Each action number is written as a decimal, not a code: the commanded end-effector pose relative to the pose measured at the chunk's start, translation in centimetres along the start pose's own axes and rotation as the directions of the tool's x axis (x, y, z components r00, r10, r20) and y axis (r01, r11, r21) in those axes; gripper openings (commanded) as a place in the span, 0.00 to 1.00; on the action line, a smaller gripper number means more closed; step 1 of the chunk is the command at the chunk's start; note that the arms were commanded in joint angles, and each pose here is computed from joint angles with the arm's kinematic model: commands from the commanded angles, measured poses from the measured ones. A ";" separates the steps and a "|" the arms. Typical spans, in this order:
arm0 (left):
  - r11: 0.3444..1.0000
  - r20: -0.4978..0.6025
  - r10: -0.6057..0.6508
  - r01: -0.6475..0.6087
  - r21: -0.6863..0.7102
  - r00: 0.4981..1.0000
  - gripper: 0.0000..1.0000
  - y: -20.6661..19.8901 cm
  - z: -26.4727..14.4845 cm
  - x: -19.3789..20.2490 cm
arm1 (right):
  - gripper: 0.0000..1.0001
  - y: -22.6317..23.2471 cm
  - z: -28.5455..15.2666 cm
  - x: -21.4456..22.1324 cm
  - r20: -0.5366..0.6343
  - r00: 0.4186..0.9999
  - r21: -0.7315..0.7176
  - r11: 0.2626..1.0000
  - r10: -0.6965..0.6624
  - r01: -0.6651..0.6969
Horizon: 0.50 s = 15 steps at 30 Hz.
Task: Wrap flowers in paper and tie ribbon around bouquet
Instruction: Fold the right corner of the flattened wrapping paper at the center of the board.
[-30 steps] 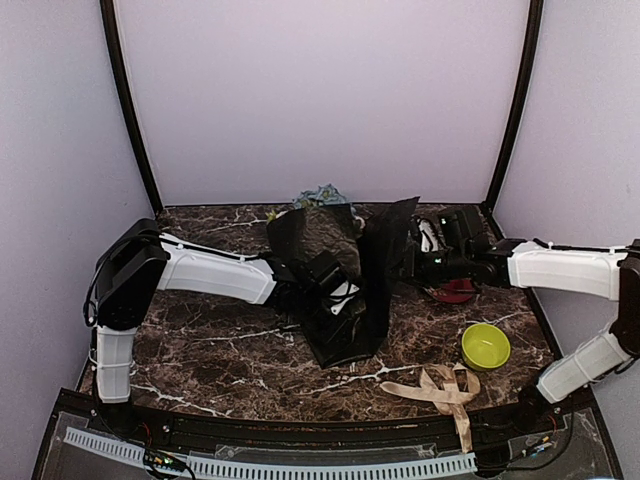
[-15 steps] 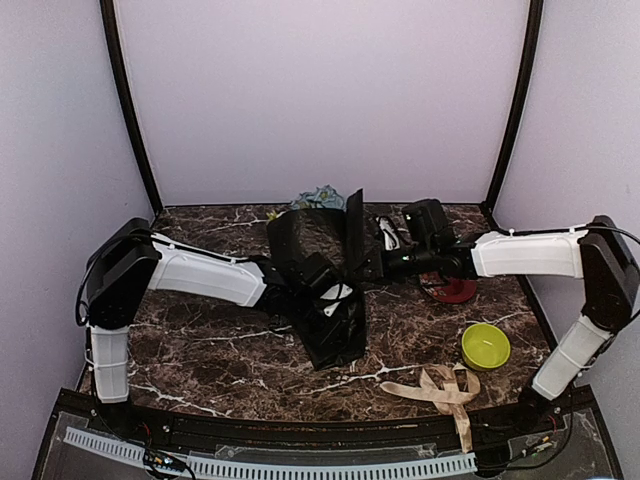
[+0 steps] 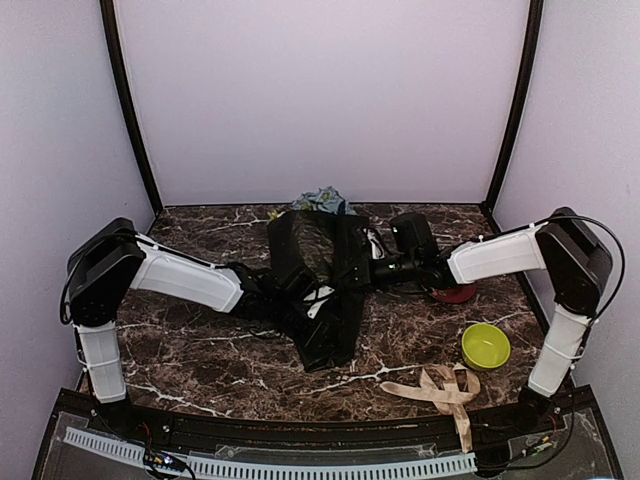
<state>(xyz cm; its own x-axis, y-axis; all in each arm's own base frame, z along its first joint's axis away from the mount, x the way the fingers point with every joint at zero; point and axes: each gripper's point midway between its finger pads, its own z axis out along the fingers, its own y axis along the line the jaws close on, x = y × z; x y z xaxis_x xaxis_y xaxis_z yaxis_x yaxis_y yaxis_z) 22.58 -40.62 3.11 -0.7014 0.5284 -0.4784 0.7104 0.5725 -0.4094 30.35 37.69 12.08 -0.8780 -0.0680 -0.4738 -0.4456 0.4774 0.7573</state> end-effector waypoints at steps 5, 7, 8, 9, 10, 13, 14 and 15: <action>0.996 0.215 -0.005 -0.014 0.086 0.977 0.42 -2.1 -4.1 -3.0 | 0.00 -0.6 1.1 1.7 -0.039 0.999 -0.039 0.999 0.017 -0.019; 0.996 0.240 0.002 -0.024 0.091 0.971 0.43 -2.4 -4.6 -3.3 | 0.00 -1.4 1.5 2.3 -0.053 0.998 -0.027 0.999 0.029 -0.031; 0.995 0.247 0.004 -0.027 0.093 0.969 0.43 -2.5 -4.8 -3.5 | 0.00 -1.9 1.8 2.6 -0.061 0.997 -0.021 0.999 0.036 -0.037; 0.995 0.251 0.005 -0.030 0.093 0.968 0.43 -2.6 -5.0 -3.5 | 0.00 -2.2 2.0 2.8 -0.070 0.997 -0.018 0.999 0.043 -0.044; 0.995 0.252 0.007 -0.032 0.096 0.968 0.43 -2.7 -5.2 -3.5 | 0.00 -2.5 2.3 3.0 -0.078 0.996 -0.014 0.999 0.049 -0.050; 0.995 0.262 0.018 -0.044 0.094 0.965 0.44 -3.1 -6.3 -3.8 | 0.00 -3.6 2.9 3.4 -0.098 0.993 0.015 0.998 0.061 -0.060; 0.996 0.274 0.018 -0.042 0.081 0.962 0.44 -3.1 -7.1 -4.0 | 0.00 -3.9 3.0 3.5 -0.099 0.993 0.030 0.998 0.064 -0.061; 0.998 0.281 0.005 -0.023 0.060 0.960 0.44 -2.5 -7.6 -4.1 | 0.00 -4.1 3.0 3.5 -0.097 0.993 0.045 0.997 0.064 -0.060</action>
<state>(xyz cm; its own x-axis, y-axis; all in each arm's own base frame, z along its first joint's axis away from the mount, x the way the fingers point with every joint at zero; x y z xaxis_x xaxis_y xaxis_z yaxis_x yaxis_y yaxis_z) 22.63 -40.49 8.73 -0.6697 0.3893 -0.6324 0.7277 0.5140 -0.4542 29.39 37.60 6.10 -0.9250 -0.1129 -0.3627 -0.3668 0.5143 0.7752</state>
